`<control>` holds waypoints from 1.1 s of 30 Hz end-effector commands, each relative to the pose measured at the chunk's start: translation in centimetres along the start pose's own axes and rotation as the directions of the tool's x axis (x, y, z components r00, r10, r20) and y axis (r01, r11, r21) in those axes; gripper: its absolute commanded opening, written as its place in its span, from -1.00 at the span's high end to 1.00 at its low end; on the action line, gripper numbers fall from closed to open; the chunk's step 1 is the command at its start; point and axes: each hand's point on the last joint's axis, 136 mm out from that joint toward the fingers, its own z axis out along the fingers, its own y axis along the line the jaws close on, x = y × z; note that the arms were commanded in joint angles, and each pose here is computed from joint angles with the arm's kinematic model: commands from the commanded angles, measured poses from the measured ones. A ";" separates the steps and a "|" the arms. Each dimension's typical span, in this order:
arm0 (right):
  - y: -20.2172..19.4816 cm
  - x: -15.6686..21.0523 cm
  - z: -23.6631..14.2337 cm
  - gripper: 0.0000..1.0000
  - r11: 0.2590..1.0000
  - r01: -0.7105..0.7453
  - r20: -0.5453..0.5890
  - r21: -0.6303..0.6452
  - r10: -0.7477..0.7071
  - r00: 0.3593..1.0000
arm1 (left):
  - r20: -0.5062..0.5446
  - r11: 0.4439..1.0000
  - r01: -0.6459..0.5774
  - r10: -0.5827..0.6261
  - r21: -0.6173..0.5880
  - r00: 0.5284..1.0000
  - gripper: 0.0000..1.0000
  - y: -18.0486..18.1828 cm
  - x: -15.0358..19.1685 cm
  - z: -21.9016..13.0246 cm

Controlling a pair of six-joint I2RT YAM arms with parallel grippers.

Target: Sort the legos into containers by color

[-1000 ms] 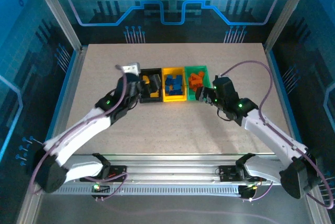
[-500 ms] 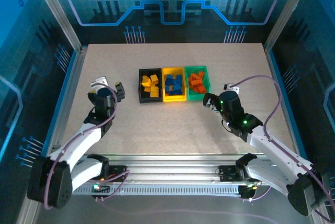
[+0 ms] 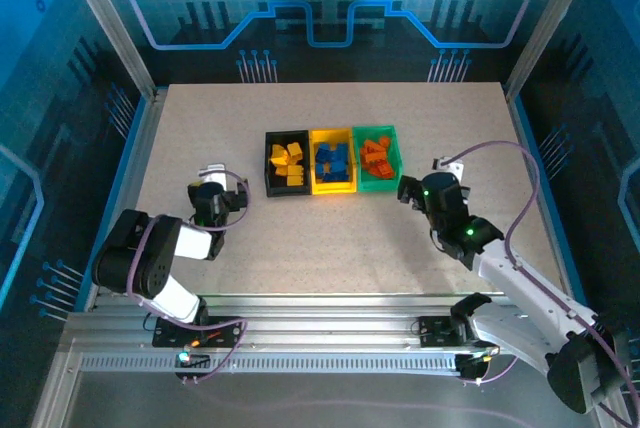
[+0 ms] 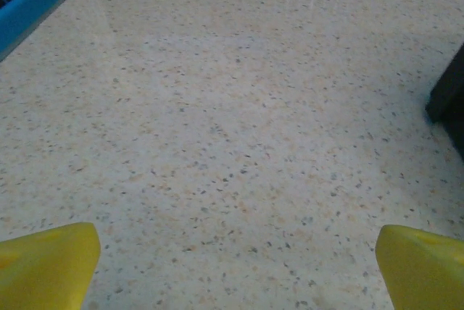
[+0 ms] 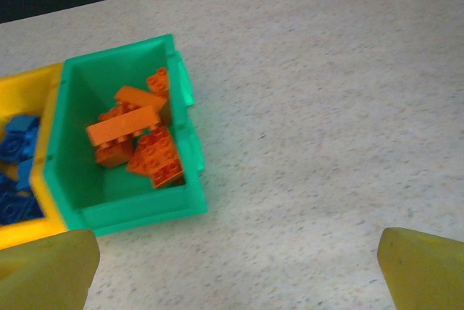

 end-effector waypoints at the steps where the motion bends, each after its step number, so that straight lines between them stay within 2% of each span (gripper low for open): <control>1: -3.6 -3.4 0.4 -1.00 0.987 -0.035 0.101 0.158 0.019 0.995 | 0.115 0.999 0.029 -0.032 0.030 0.993 -0.98 -0.2 -3.6 0.3; 3: -4.3 -3.8 1.7 -1.00 0.989 0.007 0.145 0.148 -0.029 0.989 | 0.112 0.999 0.038 -0.040 0.025 0.993 -0.98 0.0 -3.7 0.5; 5: -4.0 -3.6 3.2 -1.00 0.984 0.137 0.184 0.112 -0.156 0.970 | 0.113 0.999 0.040 -0.042 0.024 0.993 -0.98 0.1 -3.8 0.5; 7: -5.1 -3.2 4.7 -1.00 0.971 0.177 0.194 0.158 -0.206 0.959 | 0.112 0.999 0.040 -0.042 0.025 0.993 -0.98 0.1 -3.8 0.5; 10: -6.7 -1.4 7.6 -1.00 0.973 0.174 0.132 0.151 -0.194 0.972 | 0.112 0.999 0.039 -0.042 0.027 0.993 -0.98 0.0 -3.7 0.5; 14: -7.2 -0.2 9.6 -1.00 0.982 0.159 0.164 0.105 -0.174 0.971 | 0.105 0.999 0.043 -0.046 0.031 0.993 -0.97 0.1 -3.7 0.6; 18: -6.3 0.4 11.2 -1.00 0.989 0.144 0.165 0.030 -0.147 0.975 | 0.103 0.998 0.047 -0.050 0.033 0.993 -0.98 0.1 -3.7 0.6; 22: -3.6 1.2 12.7 -1.00 0.965 0.257 0.117 -0.044 -0.250 0.961 | 0.100 0.998 0.051 -0.054 0.036 0.994 -0.98 0.1 -3.7 0.6; 24: -3.0 1.4 12.6 -1.00 0.959 0.274 0.135 -0.079 -0.262 0.956 | 0.097 0.998 0.053 -0.056 0.037 0.994 -0.98 0.2 -3.6 0.7; 26: -3.2 1.8 12.3 -1.00 0.957 0.284 0.196 -0.057 -0.268 0.943 | 0.098 0.998 0.053 -0.056 0.038 0.994 -0.98 0.1 -3.7 0.6; 27: -3.2 2.2 12.2 -1.00 0.958 0.281 0.159 -0.065 -0.268 0.950 | 0.097 0.998 0.053 -0.056 0.037 0.994 -0.98 0.2 -3.7 0.6; 33: -3.2 2.0 12.6 -1.00 0.959 0.273 0.150 -0.071 -0.260 0.954 | 0.093 0.997 0.060 -0.064 0.040 0.994 -0.98 0.3 -3.6 0.7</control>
